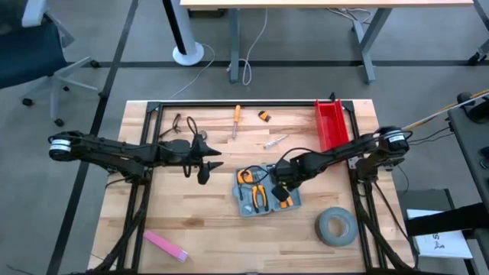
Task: Prefit tool cases
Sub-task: Adjust the yellow screwdriver bit sets in the gray pre-fit tool case
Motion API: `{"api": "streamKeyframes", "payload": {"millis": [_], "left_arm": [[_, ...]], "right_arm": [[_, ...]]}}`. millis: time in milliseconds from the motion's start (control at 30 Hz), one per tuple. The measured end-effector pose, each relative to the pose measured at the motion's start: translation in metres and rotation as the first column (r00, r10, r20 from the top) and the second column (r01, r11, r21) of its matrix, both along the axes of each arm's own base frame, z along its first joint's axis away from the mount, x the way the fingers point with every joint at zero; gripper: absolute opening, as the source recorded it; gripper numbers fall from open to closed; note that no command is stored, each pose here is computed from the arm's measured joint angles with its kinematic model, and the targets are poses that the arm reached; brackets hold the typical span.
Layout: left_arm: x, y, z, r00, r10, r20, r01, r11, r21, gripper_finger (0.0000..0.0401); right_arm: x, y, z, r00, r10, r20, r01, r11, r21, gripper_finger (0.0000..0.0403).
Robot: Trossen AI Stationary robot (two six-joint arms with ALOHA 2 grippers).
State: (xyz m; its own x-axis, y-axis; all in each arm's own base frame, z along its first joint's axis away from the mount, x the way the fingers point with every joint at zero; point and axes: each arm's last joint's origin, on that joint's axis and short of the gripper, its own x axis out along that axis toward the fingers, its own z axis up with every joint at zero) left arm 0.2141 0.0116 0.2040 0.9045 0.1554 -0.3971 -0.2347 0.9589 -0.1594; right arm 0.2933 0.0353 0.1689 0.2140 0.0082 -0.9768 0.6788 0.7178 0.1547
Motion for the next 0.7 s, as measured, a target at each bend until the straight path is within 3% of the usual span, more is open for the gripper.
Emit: {"api": "streamKeyframes", "payload": {"millis": [233, 500, 700], "left_arm": [[-0.001, 0.000, 0.000, 1.000, 0.002, -0.011, -0.002, 1.000, 0.001, 0.0204], [-0.003, 0.000, 0.002, 1.000, 0.004, -0.004, -0.004, 1.000, 0.003, 0.0204], [-0.004, 0.000, 0.003, 1.000, 0.004, -0.001, -0.004, 1.000, 0.002, 0.0204]], "right_arm": [[0.000, -0.007, -0.024, 1.000, -0.003, -0.028, 0.004, 0.999, 0.053, 0.0000], [0.004, -0.008, 0.017, 0.999, -0.012, 0.036, 0.011, 1.000, 0.010, 0.0000], [0.004, -0.010, 0.019, 1.000, -0.014, 0.021, 0.015, 1.000, -0.024, 0.0000]]}}
